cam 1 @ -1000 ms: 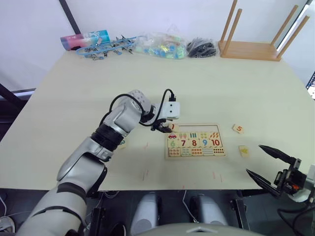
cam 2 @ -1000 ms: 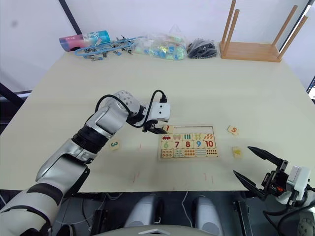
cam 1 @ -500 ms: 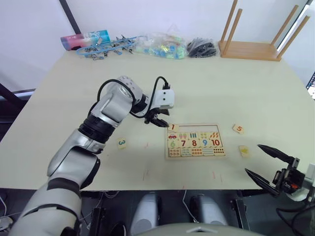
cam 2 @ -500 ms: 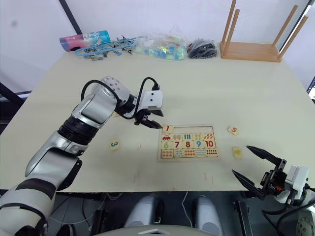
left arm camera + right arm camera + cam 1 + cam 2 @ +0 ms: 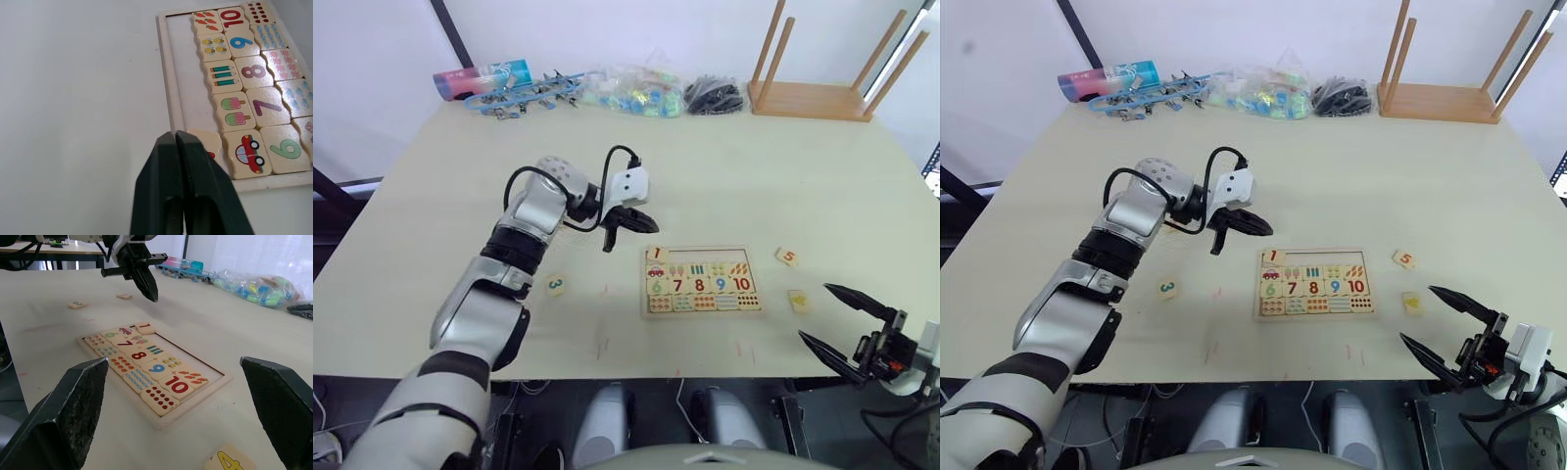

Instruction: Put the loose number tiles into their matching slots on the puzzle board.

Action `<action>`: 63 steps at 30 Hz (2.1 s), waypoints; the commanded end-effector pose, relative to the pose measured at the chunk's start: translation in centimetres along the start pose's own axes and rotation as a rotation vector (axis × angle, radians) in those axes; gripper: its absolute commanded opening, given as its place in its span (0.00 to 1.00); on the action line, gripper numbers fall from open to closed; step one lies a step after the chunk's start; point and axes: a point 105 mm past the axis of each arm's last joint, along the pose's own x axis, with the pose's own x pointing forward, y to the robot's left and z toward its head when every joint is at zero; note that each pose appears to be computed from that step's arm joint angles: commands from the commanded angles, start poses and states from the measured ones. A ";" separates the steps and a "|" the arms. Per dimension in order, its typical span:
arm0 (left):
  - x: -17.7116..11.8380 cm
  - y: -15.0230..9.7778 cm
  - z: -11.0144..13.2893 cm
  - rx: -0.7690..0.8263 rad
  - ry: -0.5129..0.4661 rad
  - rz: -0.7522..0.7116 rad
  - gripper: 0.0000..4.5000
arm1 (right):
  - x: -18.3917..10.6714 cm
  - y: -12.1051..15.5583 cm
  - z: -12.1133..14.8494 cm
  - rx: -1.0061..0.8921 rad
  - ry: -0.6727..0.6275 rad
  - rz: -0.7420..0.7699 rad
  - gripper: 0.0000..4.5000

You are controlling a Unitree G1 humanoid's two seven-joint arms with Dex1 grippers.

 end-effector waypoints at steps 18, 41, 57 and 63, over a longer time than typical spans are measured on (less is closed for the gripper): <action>1.9 0.9 -1.2 0.158 0.003 0.017 0.01 | -0.3 0.0 0.9 -0.041 -0.008 -0.005 1.00; 1.7 0.3 -1.5 0.165 -0.011 -0.015 0.01 | 0.0 -0.1 1.0 -0.037 -0.008 -0.002 1.00; 1.6 -0.4 -2.2 0.161 0.000 -0.056 0.01 | -0.5 -0.2 0.5 -0.032 -0.004 -0.003 1.00; 1.5 -0.4 -2.2 0.162 0.000 -0.057 0.01 | -0.7 -0.4 0.3 -0.033 -0.005 -0.003 1.00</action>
